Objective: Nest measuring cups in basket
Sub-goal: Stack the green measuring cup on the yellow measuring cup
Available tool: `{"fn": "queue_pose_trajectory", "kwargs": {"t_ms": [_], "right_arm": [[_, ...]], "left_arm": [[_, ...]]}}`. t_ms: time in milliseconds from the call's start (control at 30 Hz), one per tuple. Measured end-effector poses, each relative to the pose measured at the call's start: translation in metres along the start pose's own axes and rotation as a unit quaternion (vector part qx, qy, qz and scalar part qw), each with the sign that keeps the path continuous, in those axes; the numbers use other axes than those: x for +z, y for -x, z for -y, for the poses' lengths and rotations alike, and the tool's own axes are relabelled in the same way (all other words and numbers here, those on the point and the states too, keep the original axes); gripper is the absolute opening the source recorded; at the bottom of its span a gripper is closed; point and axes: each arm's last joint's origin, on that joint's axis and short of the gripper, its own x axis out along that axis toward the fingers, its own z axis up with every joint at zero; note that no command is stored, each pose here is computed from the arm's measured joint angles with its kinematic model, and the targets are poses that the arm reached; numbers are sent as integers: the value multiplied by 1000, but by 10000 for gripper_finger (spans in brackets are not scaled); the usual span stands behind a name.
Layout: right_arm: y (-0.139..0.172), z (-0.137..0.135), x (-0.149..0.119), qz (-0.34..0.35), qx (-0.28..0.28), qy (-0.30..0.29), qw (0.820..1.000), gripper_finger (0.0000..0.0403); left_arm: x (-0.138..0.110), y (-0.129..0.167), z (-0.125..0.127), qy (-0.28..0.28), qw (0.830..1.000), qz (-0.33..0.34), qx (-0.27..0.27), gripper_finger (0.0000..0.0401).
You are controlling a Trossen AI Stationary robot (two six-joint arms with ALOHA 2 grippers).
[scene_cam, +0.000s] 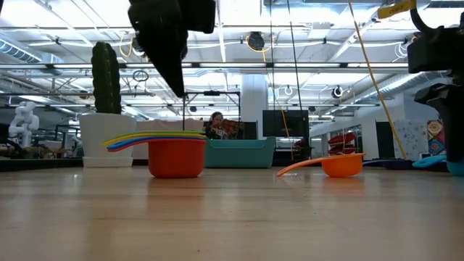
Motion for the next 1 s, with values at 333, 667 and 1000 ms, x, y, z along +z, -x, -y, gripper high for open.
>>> {"fn": "queue_pose_trajectory", "kwargs": {"t_ms": [333,667,1000], "right_arm": [[0,0,0,-3,2,0,1000,201],[0,0,0,-1,2,1,1000,201],[0,0,0,-1,3,4,1000,201]], "left_arm": [[-8,3,-8,95,994,-31,47,20],[-27,7,-3,148,980,-117,58,95],[-23,2,0,270,956,-106,54,326]]}}
